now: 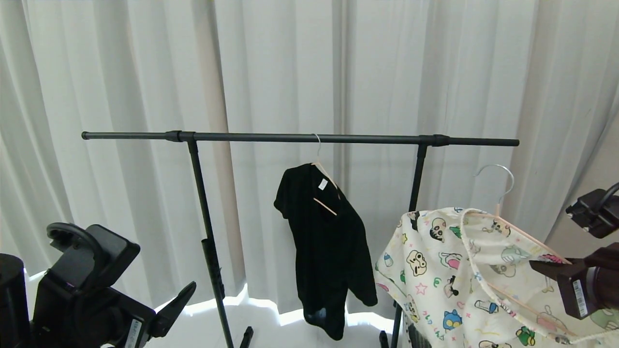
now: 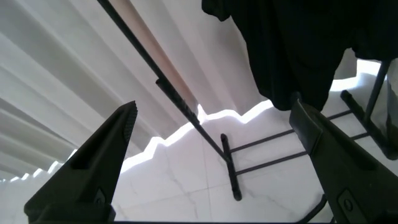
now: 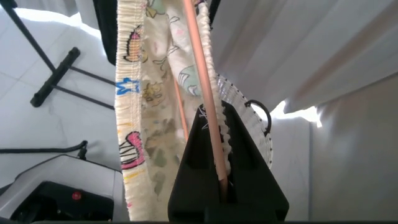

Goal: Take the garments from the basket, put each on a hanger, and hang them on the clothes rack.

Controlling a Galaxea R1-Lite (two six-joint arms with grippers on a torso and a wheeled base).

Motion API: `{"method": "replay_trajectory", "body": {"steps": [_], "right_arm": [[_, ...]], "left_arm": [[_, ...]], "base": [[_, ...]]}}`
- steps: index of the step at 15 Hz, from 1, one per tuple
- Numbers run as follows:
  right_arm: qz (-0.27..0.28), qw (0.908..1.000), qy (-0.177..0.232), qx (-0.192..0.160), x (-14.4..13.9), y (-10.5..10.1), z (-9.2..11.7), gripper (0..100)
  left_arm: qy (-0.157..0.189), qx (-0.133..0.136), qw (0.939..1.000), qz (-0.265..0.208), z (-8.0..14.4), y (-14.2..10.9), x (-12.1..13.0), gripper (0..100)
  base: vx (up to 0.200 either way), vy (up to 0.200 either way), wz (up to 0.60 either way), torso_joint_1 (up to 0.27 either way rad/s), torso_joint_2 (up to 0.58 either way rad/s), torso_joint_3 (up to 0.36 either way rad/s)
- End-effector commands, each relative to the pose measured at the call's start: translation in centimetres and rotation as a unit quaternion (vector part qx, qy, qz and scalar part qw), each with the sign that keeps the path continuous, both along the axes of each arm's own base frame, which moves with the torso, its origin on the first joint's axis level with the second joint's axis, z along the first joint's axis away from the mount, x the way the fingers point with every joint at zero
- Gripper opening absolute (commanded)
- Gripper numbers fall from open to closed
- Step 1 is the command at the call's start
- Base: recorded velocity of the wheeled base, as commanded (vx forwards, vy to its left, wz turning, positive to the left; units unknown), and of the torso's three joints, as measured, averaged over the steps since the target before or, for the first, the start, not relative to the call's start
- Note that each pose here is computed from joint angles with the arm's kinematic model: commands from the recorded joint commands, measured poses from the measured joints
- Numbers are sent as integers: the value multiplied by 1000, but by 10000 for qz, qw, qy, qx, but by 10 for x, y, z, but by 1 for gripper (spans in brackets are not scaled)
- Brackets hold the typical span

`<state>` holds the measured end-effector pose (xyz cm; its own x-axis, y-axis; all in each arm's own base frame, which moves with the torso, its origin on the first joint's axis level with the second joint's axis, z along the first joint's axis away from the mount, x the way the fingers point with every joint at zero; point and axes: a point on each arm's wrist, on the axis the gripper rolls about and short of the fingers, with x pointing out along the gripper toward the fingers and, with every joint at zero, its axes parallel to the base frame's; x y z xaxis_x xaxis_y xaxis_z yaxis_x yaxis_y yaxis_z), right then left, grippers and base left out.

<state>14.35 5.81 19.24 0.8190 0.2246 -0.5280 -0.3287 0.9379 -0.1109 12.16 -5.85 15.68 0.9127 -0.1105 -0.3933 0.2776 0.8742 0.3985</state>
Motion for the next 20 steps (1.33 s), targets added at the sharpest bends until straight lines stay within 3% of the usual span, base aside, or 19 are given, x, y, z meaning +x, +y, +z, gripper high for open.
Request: {"method": "replay_trajectory", "body": {"steps": [1, 20], "right_arm": [[2, 10000, 20, -8, 10, 5, 3, 0], [53, 9999, -153, 55, 54, 25, 12, 0]], "left_arm": [[-20, -12, 10000, -2, 1, 0, 0, 100], [-6, -4, 9999, -163, -3, -1, -7, 100]], "base": [[200, 0, 0, 2, -2, 2], [200, 0, 0, 2, 3, 2]]}}
